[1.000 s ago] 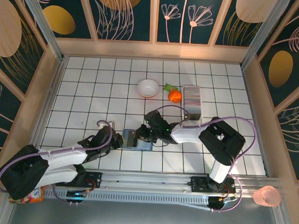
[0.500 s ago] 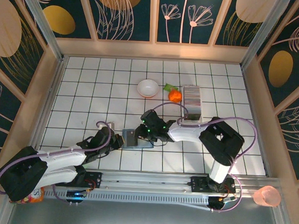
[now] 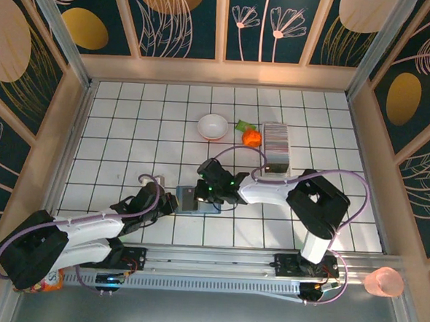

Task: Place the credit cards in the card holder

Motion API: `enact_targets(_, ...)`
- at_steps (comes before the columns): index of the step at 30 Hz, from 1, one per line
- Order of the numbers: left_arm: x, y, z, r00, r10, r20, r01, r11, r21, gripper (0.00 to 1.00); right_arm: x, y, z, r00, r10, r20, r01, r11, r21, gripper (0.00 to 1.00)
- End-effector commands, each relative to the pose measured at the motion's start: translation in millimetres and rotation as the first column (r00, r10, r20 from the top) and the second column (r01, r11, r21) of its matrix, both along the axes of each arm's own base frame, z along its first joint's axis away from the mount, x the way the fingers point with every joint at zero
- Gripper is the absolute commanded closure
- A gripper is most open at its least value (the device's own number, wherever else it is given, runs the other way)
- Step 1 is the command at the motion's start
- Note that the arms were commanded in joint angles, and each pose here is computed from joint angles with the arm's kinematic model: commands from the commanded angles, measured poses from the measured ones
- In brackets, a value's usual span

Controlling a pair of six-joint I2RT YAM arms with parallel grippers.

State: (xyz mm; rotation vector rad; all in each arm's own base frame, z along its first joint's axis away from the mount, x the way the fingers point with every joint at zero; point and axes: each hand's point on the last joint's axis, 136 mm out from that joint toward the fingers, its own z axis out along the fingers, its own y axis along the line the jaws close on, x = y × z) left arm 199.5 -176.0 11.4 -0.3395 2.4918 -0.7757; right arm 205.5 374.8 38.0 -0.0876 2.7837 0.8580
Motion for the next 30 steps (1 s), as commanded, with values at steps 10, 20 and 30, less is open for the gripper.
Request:
enact_targets(10, -31, 12, -32, 0.989, -0.038, -0.143, 0.046, 0.997, 0.057, 0.96, -5, -8, -18, 1.0, -0.009, -0.006, 0.009, 0.995, -0.095, 0.87)
enact_targets(20, -32, 10, -33, 0.988, -0.042, -0.149, 0.05, 0.998, 0.048, 0.97, -12, 19, -11, 0.999, 0.014, -0.032, -0.013, 1.0, 0.024, 0.87)
enact_targets(30, -33, 11, -34, 0.988, -0.041, -0.15, 0.05, 0.997, 0.054, 0.97, -10, 31, 21, 1.0, 0.004, 0.017, -0.007, 0.986, 0.169, 0.87)
